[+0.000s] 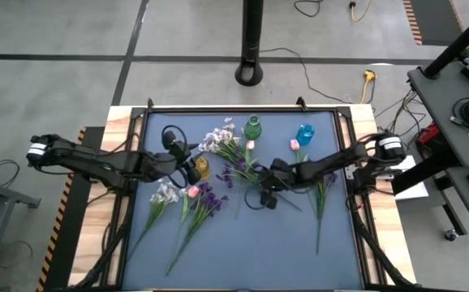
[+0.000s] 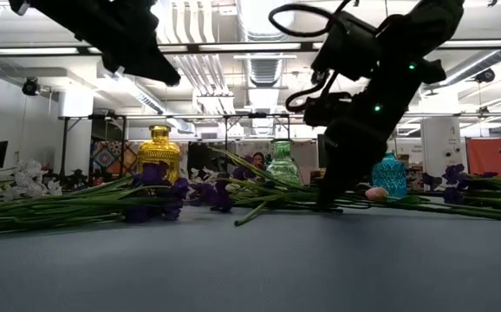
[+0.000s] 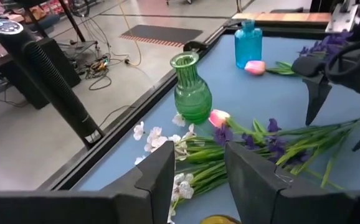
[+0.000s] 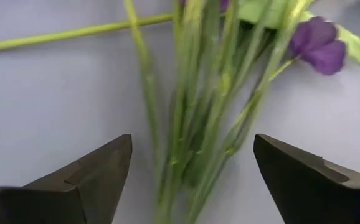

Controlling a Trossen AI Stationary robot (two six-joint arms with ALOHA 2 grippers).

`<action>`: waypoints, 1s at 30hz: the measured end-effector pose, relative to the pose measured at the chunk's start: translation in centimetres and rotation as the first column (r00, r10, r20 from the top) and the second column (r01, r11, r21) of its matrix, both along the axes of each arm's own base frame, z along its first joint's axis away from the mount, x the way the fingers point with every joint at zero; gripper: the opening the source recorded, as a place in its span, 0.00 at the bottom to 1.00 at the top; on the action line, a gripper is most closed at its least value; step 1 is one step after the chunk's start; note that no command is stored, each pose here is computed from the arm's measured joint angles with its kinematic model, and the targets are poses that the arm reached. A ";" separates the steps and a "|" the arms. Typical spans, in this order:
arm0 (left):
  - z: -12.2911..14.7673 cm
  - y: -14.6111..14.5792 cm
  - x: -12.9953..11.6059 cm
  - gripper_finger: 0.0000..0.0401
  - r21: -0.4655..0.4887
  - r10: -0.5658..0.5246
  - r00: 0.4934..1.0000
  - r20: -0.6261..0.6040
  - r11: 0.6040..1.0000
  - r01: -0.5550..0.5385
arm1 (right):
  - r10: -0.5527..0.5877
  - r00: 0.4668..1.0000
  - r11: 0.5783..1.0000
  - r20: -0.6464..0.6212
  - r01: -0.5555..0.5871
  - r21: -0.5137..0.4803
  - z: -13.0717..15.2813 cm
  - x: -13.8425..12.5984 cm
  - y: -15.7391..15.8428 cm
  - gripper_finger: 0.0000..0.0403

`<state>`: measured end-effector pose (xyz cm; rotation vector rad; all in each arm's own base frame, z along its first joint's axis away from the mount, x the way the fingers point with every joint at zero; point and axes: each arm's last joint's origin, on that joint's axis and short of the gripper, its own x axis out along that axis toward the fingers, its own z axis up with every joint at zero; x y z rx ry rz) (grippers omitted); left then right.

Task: Sort flowers into vase by color
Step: Put the middle purple flowers into the green vase

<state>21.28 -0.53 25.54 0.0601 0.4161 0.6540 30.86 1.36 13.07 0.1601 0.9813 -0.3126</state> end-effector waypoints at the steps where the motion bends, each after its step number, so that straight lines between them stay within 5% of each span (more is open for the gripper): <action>1: 0.0 0.0 0.0 0.31 0.000 0.000 1.000 -0.003 1.000 0.000 | -0.006 1.000 1.000 0.000 0.006 -0.010 0.0 0.0 -0.1 0.79; 30: 0.7 0.0 0.2 0.31 -0.007 0.003 1.000 0.015 1.000 -0.003 | -0.054 0.998 0.998 0.039 0.055 -0.022 1.4 -0.3 -0.7 0.05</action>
